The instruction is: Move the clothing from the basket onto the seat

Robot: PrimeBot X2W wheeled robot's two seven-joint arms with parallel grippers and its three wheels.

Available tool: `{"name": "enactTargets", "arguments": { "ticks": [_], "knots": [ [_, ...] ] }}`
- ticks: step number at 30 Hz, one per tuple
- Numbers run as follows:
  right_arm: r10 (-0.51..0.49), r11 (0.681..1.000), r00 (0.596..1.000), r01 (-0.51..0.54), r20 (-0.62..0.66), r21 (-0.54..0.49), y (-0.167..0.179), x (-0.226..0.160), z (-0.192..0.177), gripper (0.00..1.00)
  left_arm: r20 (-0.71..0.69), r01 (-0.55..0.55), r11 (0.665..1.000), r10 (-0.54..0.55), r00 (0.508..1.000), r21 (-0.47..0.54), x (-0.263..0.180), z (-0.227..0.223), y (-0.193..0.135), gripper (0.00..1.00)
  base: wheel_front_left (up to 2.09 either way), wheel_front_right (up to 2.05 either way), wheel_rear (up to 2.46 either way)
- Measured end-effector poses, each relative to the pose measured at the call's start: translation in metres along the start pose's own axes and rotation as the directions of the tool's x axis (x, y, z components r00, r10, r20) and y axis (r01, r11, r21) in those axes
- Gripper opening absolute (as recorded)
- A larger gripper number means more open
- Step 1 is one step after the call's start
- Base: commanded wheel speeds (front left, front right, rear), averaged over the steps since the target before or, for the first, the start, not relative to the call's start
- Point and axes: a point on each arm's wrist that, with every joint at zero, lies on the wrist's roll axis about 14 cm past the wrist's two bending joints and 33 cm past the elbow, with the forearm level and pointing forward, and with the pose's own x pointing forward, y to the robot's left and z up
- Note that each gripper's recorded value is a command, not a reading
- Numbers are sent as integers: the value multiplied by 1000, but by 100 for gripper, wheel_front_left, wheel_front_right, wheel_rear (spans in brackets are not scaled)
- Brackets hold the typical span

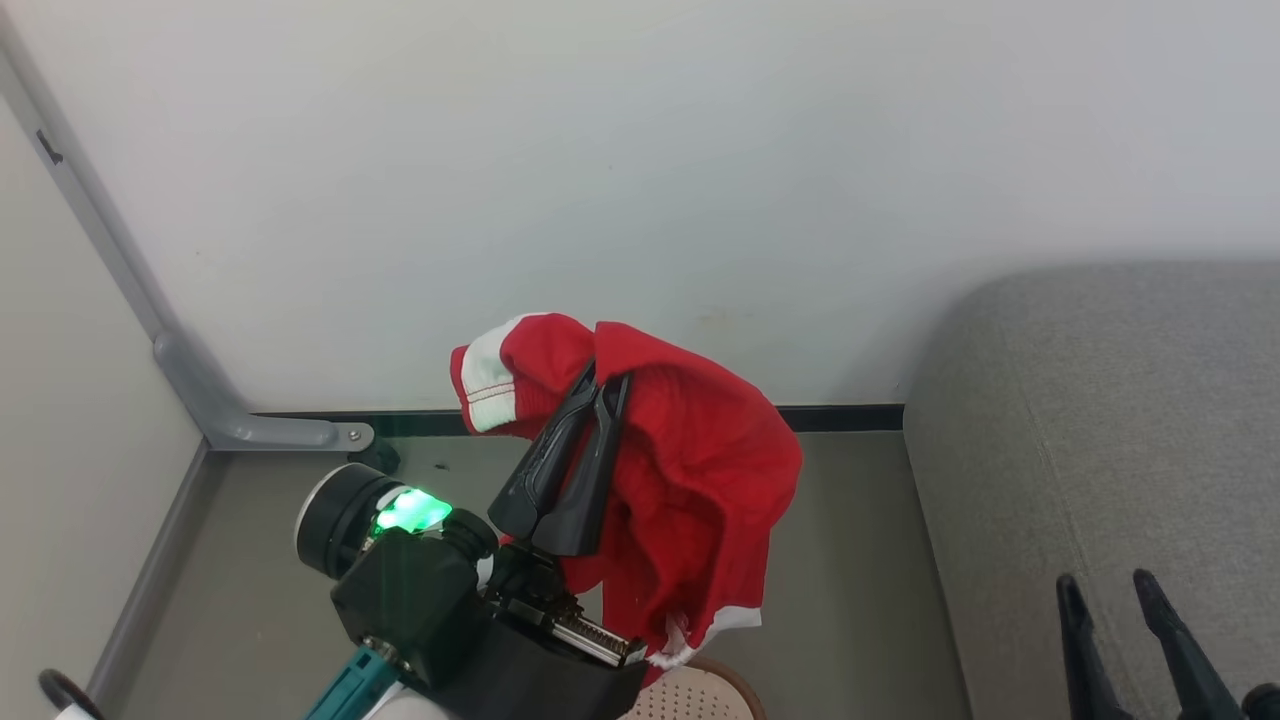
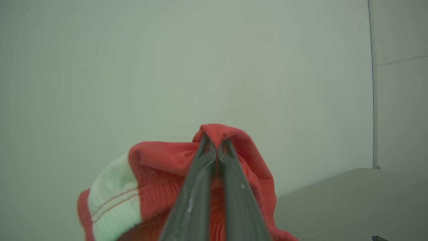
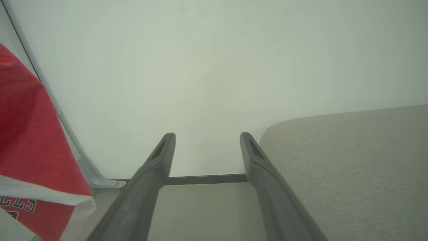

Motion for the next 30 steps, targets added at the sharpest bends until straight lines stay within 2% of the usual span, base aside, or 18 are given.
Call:
{"name": "enactTargets", "arguments": {
  "ticks": [7, 11, 17, 27, 30],
  "knots": [
    [161, 987, 987, -161, 12, 2, 30, 18, 5, 100, 1, 13, 1000, -13, 1000, -9, -1, 1, -5, 0, 0, 0, 0],
    [265, 964, 964, -265, 15, 6, 52, 29, 9, 100, -3, 9, 1000, -9, 1000, -5, -3, 1, -4, 0, 0, 0, 0],
    [410, 912, 912, -410, -4, 0, 84, 41, 9, 100, -2, -1, 1000, 1, 1000, 4, -6, 3, 0, 0, 0, 0, 0],
    [555, 831, 826, -556, -92, 27, 127, 43, -6, 100, -1, -12, 1000, 12, 1000, 12, -9, 5, 4, 0, 0, 0, 0],
    [629, 776, 767, -630, -128, 33, 145, 34, -11, 100, 5, -3, 1000, 3, 1000, 12, -9, 7, 2, 0, 0, 0, 0]
  ]
}}
